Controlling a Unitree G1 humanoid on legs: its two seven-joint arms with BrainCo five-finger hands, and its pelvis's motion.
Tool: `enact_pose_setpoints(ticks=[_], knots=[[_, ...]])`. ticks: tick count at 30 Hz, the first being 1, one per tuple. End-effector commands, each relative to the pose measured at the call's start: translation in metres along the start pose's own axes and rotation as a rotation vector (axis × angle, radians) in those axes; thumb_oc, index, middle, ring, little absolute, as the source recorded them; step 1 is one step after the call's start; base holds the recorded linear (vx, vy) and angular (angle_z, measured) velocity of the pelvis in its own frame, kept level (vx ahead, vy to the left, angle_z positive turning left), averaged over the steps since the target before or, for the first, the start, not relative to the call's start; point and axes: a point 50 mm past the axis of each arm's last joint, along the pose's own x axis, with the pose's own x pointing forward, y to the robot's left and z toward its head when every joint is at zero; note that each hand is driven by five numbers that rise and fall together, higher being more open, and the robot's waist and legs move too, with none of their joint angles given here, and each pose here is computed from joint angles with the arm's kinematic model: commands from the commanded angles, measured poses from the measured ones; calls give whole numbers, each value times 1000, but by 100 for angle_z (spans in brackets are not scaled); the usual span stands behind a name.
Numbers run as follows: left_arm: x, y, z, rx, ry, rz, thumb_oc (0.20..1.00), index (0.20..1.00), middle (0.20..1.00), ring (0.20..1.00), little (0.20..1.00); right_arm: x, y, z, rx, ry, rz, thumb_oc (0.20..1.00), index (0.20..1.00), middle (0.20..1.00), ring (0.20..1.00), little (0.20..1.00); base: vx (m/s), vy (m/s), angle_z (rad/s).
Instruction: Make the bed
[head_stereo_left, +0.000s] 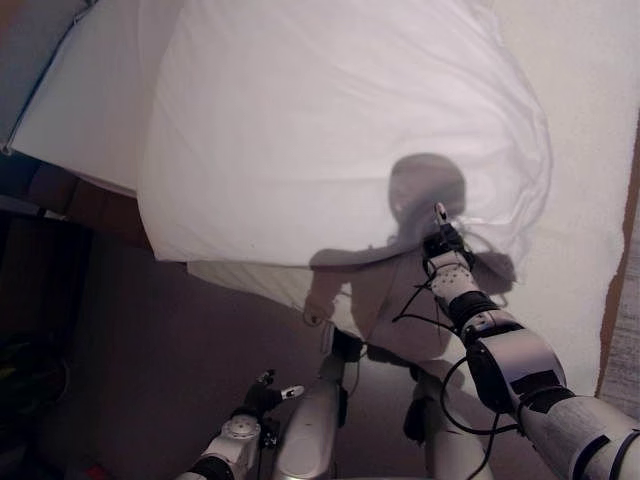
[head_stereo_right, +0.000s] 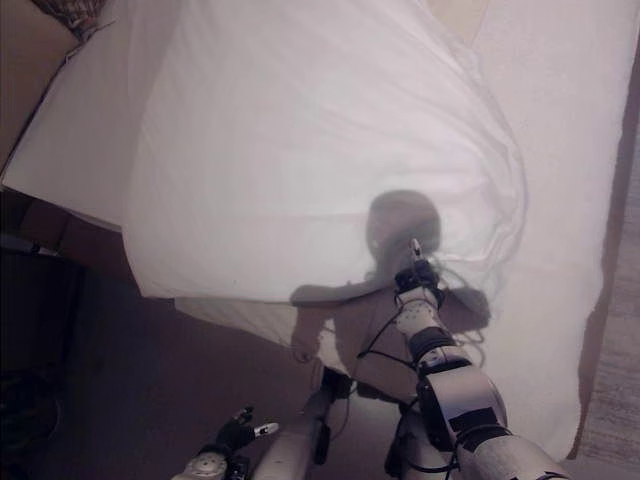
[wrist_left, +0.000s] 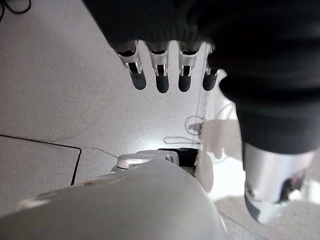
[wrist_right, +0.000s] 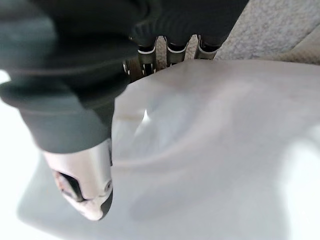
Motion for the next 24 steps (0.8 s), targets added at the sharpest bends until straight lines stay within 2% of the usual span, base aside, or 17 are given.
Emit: enact_pose_setpoints(ticks=[1,2,3,4,5,6,9,10,11,14,15,16,17,19,24], knots=[[1,-18,17,12,-57,-54,1000,1000,1000,1000,1000,-11,66,77,129,-245,183,1000,1000,1000,1000,1000,-2,-11,27],[1,-21,21,21,-74,-68,1000,1000,1000,1000,1000,-13,70,85,136,-267,183,1000,1000,1000,1000,1000,-10,8,23],[1,-23,26,20,-95,-82,1000,1000,1000,1000,1000,-14,73,94,154,-284,182,918,918,918,918,918,11,8,19],[0,-25,29,16,-109,-98,1000,1000,1000,1000,1000,-15,76,101,153,-306,185,746,746,746,746,746,13,19,12],[-1,-27,32,10,-123,-112,1000,1000,1000,1000,1000,-17,79,106,143,-326,183,310,310,310,310,310,7,17,8],[-1,-27,32,10,-124,-113,1000,1000,1000,1000,1000,-17,79,106,143,-327,183,200,200,200,200,200,16,19,9],[-7,-39,46,-36,-182,-205,1000,1000,1000,1000,1000,-22,87,111,84,-370,210,200,200,200,200,200,6,26,6],[-14,-46,60,-87,-245,-286,1000,1000,1000,1000,1000,-27,97,111,-15,-413,260,200,200,200,200,200,11,38,2],[-14,-46,60,-88,-244,-286,1000,1000,1000,1000,1000,-27,97,111,-16,-413,259,200,200,200,200,200,30,55,1],[-35,-63,89,-254,-345,-461,1000,1000,1000,1000,1000,-47,120,93,-137,-472,399,200,200,200,200,200,14,61,0],[-35,-62,89,-255,-343,-460,1000,1000,1000,1000,1000,-47,120,92,-138,-472,398,200,200,200,200,200,0,96,1],[-47,-72,105,-330,-383,-559,1000,1000,1000,1000,1000,-56,127,81,-168,-485,458,200,200,200,200,200,-11,71,4],[-47,-72,105,-330,-383,-559,1000,1000,1000,1000,1000,-56,126,81,-168,-484,457,200,200,200,200,200,11,108,1],[-63,-86,139,-397,-471,-687,1000,1000,1000,1000,1000,-70,135,68,-239,-516,537,200,200,200,200,200,14,114,-11],[-81,-100,181,-494,-557,-802,1000,1000,1000,1000,1000,-86,140,56,-442,-596,623,200,200,200,200,200,-24,83,-38]])
